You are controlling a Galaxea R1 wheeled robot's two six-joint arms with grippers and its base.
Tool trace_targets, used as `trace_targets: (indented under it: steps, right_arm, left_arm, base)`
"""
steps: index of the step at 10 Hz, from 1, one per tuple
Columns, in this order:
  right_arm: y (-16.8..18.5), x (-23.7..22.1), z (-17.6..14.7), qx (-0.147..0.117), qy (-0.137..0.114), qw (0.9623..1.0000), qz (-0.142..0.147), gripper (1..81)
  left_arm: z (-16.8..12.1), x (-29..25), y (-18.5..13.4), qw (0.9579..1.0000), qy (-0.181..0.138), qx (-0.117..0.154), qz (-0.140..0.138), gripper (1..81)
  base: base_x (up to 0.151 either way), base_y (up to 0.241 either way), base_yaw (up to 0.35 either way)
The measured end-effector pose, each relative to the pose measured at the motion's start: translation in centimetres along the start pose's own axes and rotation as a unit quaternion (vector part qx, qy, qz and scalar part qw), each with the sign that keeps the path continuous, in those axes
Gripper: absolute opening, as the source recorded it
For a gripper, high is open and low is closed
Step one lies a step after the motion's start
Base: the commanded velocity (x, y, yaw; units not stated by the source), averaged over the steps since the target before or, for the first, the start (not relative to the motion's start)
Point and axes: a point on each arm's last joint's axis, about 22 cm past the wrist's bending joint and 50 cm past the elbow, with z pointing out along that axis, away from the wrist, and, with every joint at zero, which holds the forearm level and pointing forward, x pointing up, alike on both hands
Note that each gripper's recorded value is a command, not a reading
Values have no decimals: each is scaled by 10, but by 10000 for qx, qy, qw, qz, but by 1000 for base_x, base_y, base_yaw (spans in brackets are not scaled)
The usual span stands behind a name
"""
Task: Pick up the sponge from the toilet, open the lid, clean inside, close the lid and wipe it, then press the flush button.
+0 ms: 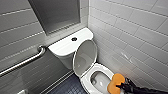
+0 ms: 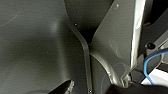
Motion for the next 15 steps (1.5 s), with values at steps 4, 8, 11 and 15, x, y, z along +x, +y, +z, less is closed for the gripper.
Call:
trace_targets:
  steps: [4,8,11,15]
  right_arm:
    - [4,-29,-7,220,111,9995,214,10]
    - [25,-67,-39,357,304,9971,598,10]
    - [47,-116,-60,262,157,9954,908,10]
    - [96,-220,-87,-328,-731,9887,1267,10]
  left_arm:
    - [2,1,4,9999,7,-25,98,811]
    - [6,3,9,9998,10,-42,188,811]
    - [6,3,9,9998,13,-38,197,811]
    - [6,3,9,9997,11,-38,226,811]
  base:
    - [0,0,0]
    - [0,0,0]
    - [0,0,0]
    - [0,0,0]
